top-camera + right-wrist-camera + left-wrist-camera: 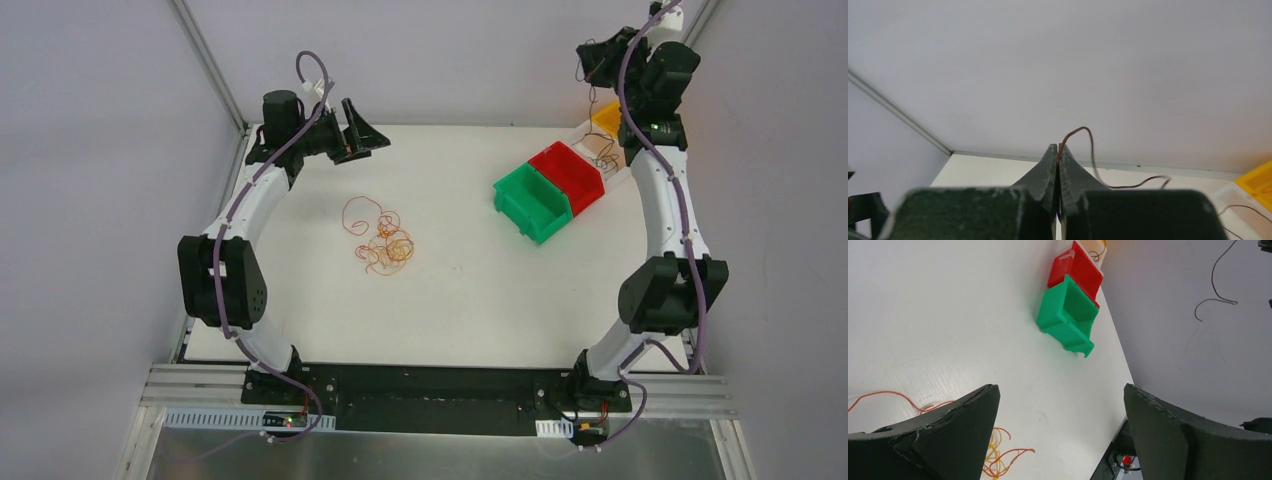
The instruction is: Untangle the cables
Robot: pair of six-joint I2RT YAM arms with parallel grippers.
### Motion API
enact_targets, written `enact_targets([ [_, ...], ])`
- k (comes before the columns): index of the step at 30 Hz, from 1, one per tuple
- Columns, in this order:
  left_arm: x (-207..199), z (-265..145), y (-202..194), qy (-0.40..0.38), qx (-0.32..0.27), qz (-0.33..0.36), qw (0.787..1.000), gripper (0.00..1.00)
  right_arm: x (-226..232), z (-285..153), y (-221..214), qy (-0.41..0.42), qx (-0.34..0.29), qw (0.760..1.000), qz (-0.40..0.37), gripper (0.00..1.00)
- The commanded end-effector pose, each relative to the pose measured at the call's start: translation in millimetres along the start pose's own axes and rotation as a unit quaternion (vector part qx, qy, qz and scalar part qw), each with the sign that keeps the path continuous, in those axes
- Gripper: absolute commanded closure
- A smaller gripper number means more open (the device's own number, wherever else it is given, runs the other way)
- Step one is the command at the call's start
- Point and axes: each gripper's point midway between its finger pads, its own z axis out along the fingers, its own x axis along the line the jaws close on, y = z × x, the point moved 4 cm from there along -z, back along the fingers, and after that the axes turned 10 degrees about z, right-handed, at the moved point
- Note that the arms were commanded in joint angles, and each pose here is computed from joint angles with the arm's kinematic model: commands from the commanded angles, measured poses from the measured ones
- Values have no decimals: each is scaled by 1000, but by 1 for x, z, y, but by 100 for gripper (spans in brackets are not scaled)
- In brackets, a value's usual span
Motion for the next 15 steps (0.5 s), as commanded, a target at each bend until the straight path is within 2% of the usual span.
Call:
enact_targets([
  [1,1,-5,3,-15,11,13,1000,1,-60,15,8,-23,27,999,-9,100],
  [6,7,-5,-5,-8,22,9,1000,1,-122,25,8,-26,50,998,8,100],
  [11,12,-3,-10,-4,32,6,999,1,-164,45,-6,-7,58,998,-35,95],
  [13,15,-3,-12,0,37,5,999,1,-172,52,-7,-2,67,997,-26,93],
  [15,17,-3,-13,3,43,5,999,1,-181,54,-3,-9,68,998,15,91],
])
